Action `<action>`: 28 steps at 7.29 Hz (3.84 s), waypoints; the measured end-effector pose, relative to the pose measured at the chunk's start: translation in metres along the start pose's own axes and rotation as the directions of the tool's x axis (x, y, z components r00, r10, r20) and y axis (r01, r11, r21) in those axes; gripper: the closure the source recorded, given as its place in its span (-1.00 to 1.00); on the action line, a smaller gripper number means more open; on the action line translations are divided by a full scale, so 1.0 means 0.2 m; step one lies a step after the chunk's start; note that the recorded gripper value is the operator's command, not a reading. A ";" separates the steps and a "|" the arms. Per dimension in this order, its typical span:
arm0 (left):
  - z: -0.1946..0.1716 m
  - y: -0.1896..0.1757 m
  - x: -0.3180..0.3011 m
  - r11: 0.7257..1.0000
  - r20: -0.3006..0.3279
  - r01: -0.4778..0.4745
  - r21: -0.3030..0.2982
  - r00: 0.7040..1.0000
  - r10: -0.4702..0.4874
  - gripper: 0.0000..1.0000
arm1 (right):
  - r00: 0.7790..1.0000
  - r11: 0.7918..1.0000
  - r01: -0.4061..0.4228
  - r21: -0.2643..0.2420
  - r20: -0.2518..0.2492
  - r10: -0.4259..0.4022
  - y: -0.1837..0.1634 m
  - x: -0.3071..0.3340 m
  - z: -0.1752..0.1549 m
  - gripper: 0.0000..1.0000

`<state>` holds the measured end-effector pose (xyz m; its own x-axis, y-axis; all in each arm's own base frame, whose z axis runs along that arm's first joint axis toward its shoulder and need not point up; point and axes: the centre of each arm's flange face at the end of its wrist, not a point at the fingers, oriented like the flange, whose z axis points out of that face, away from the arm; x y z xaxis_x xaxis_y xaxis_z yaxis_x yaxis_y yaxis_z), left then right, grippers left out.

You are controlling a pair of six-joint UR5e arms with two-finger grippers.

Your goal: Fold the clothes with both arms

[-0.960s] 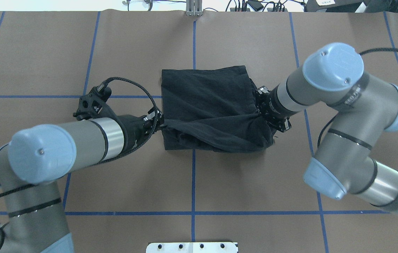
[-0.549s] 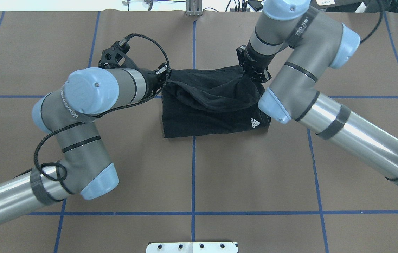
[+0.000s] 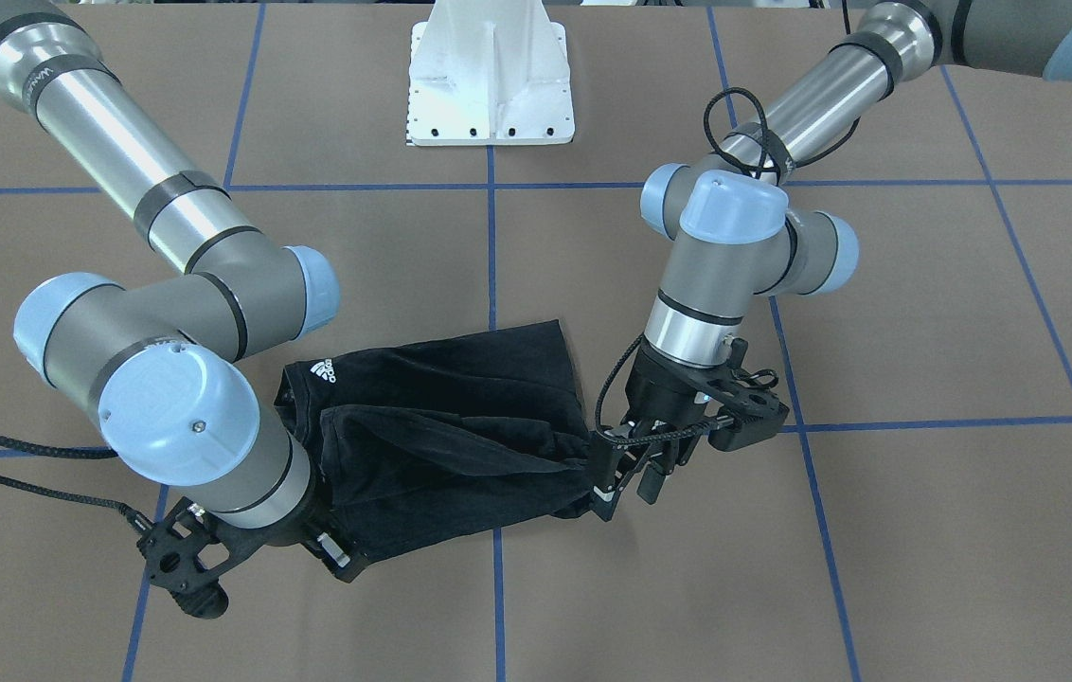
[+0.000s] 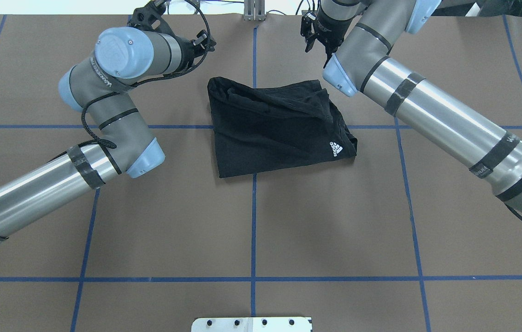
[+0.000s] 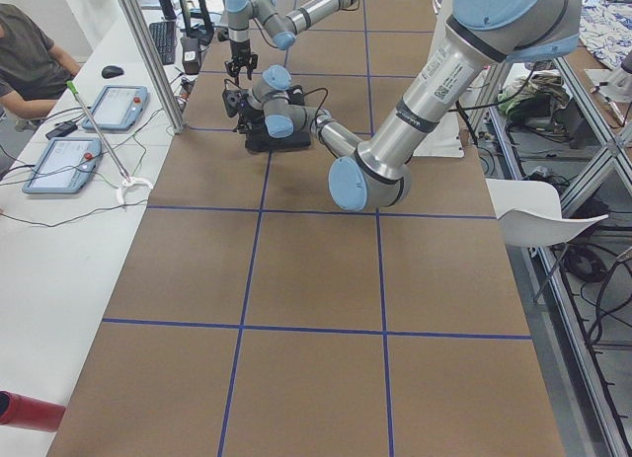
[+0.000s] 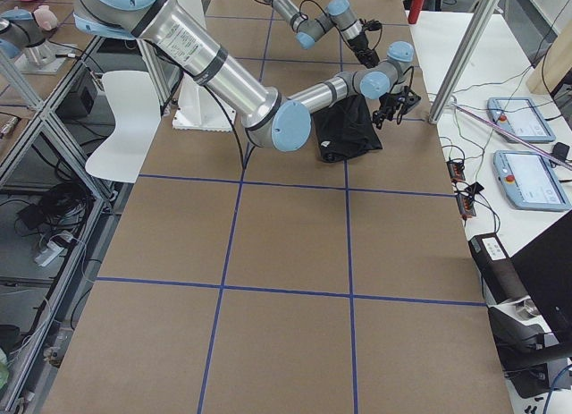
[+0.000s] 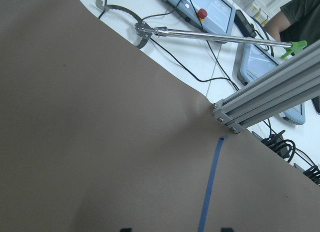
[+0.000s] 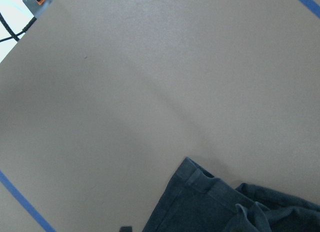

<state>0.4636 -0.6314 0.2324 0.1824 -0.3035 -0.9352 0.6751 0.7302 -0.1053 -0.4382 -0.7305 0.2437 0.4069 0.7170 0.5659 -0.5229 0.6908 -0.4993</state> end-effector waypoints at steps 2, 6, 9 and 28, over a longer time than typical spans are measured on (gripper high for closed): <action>-0.10 -0.04 0.06 0.999 -0.028 -0.003 -0.050 1.000 0.001 -0.99 | 1.000 0.999 0.021 -0.038 0.017 -0.021 0.10 0.00 -0.08 -1.00; -0.33 -0.12 0.05 0.997 -0.051 -0.004 -0.078 0.999 0.000 -0.99 | 0.984 0.985 0.168 0.031 -0.062 -0.165 1.06 0.36 -0.10 0.27; -0.60 -0.35 -0.16 0.990 -0.063 -0.076 -0.122 0.996 0.068 -0.99 | 0.979 0.977 0.196 0.084 -0.066 -0.191 1.20 0.39 0.18 1.00; -1.34 -1.01 -1.58 0.516 0.038 -0.823 -0.237 0.523 0.851 -0.99 | 0.849 0.852 0.522 0.044 -0.118 -0.514 -0.58 1.34 -0.43 0.09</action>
<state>0.0783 -0.5194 0.4581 0.6972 0.4395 -0.5663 0.0291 0.7720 0.6350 -0.2037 -0.6097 0.3967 0.7027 0.2646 0.6604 -0.2659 0.9587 -0.1012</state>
